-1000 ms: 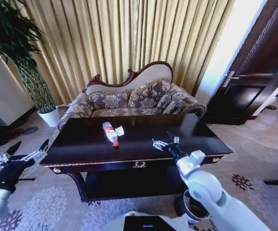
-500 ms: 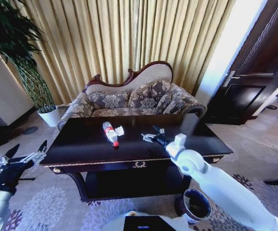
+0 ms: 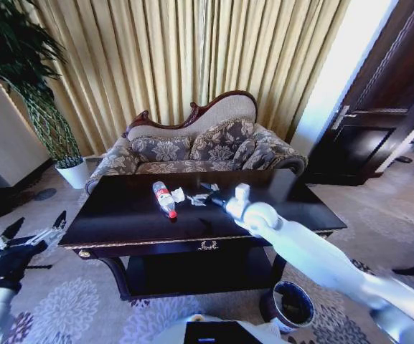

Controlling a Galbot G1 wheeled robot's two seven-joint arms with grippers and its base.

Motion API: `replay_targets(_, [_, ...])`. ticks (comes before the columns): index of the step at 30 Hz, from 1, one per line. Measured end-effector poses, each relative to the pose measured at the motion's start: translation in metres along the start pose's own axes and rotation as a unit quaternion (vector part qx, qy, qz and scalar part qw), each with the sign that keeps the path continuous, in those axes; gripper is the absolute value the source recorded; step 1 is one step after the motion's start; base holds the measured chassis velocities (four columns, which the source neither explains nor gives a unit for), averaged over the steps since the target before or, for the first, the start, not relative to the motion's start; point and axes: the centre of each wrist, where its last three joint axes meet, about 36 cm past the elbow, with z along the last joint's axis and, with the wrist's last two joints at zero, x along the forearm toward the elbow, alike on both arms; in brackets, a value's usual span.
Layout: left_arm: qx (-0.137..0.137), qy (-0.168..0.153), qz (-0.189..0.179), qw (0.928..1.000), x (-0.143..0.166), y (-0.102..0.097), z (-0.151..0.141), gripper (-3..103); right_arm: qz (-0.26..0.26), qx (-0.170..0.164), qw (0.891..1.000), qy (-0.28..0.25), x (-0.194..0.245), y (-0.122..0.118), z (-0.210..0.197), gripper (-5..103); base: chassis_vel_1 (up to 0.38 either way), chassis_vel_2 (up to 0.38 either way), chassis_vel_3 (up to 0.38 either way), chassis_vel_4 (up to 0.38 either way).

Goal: Move to the front of the table and place the trash on the table into the trash bin.

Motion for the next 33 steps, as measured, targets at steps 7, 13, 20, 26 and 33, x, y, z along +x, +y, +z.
replay_targets(7, [0.001, -0.005, -0.001, 1.0, 0.001, 0.0, 0.0, 100, -0.016, 0.028, 0.999, 0.028, -0.019, 0.003, 0.008, 100, 0.0, 0.0, 0.0, 0.0])
replay_targets(13, [0.005, -0.008, -0.003, 1.0, 0.002, 0.0, 0.002, 100, 0.025, 0.058, 0.996, 0.056, -0.027, -0.001, 0.01, 100, 0.0, 0.0, 0.0, 0.0])
replay_targets(20, [0.006, -0.01, -0.002, 0.9999, 0.003, -0.001, 0.003, 100, 0.05, 0.068, 0.993, 0.077, -0.038, -0.008, 0.014, 100, 0.0, 0.0, 0.0, 0.0])
replay_targets(26, [0.004, -0.013, -0.005, 0.9999, 0.005, 0.001, 0.003, 100, 0.048, 0.068, 0.993, 0.083, -0.047, -0.007, 0.017, 100, 0.0, 0.0, 0.0, 0.0])
replay_targets(33, [0.001, -0.014, -0.008, 0.9999, 0.008, 0.003, 0.003, 100, 0.043, 0.068, 0.993, 0.086, -0.051, -0.001, 0.023, 100, 0.0, 0.0, 0.0, 0.0])
